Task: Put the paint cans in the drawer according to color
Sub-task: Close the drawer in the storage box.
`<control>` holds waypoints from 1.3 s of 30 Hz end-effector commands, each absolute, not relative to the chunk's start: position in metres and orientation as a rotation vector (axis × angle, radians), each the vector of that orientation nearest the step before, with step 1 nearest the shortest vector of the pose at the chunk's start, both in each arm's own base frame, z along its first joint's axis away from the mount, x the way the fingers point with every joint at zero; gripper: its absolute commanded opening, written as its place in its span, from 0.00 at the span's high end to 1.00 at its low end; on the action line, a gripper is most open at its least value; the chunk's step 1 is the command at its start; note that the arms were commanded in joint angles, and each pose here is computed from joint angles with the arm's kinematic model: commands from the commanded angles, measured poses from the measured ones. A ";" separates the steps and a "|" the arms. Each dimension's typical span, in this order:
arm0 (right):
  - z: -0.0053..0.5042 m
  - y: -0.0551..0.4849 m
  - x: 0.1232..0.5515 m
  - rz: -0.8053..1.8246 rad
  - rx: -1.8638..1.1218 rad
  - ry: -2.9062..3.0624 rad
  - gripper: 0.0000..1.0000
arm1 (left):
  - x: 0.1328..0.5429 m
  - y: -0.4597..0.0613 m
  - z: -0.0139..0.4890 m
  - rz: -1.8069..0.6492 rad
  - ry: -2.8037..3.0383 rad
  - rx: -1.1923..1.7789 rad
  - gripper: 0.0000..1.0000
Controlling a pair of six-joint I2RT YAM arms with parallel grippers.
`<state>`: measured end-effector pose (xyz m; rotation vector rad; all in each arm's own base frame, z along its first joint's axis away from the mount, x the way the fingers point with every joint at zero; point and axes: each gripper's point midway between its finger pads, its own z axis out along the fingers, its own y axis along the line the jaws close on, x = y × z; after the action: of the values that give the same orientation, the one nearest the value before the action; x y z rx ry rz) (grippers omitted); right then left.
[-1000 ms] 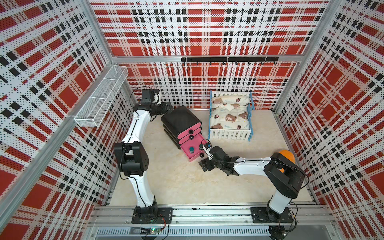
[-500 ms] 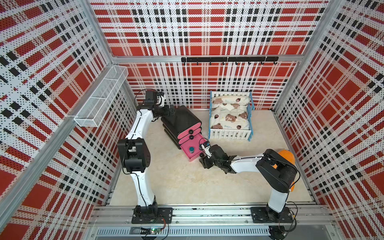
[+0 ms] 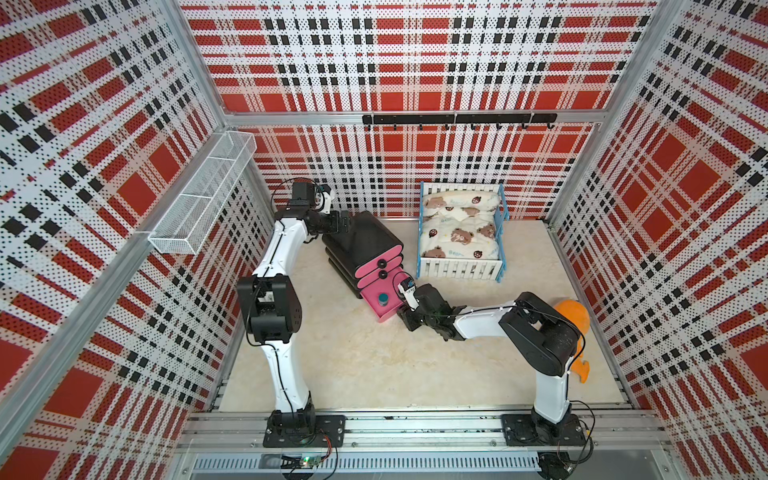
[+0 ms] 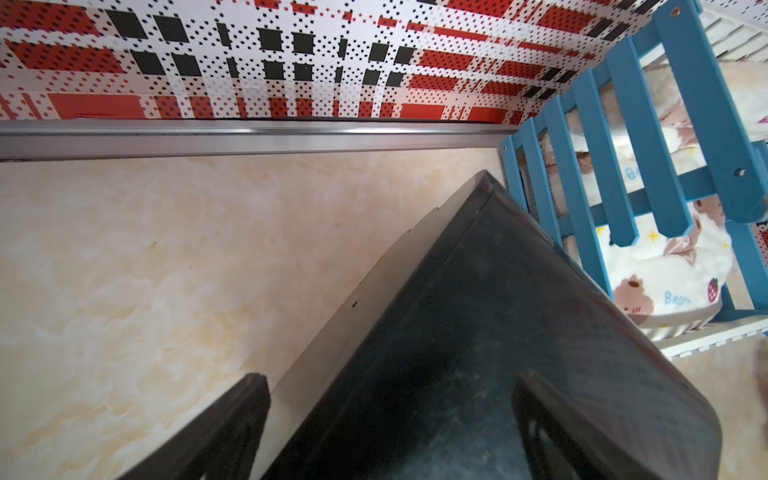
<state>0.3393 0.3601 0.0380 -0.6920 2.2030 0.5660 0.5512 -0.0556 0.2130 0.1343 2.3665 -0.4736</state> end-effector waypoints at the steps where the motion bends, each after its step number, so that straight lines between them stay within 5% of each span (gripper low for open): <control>1: 0.048 0.367 0.350 0.575 -0.694 2.156 0.63 | 0.554 -0.067 0.212 -0.511 2.360 0.188 0.04; 39: 0.059 0.437 0.417 0.722 -0.612 1.941 0.65 | 0.532 -0.099 0.167 -0.554 2.469 0.308 0.05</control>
<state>0.4151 0.4223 0.0496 -0.5834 2.0218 0.6916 0.5570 -0.0717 0.1976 0.2548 2.3573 -0.4687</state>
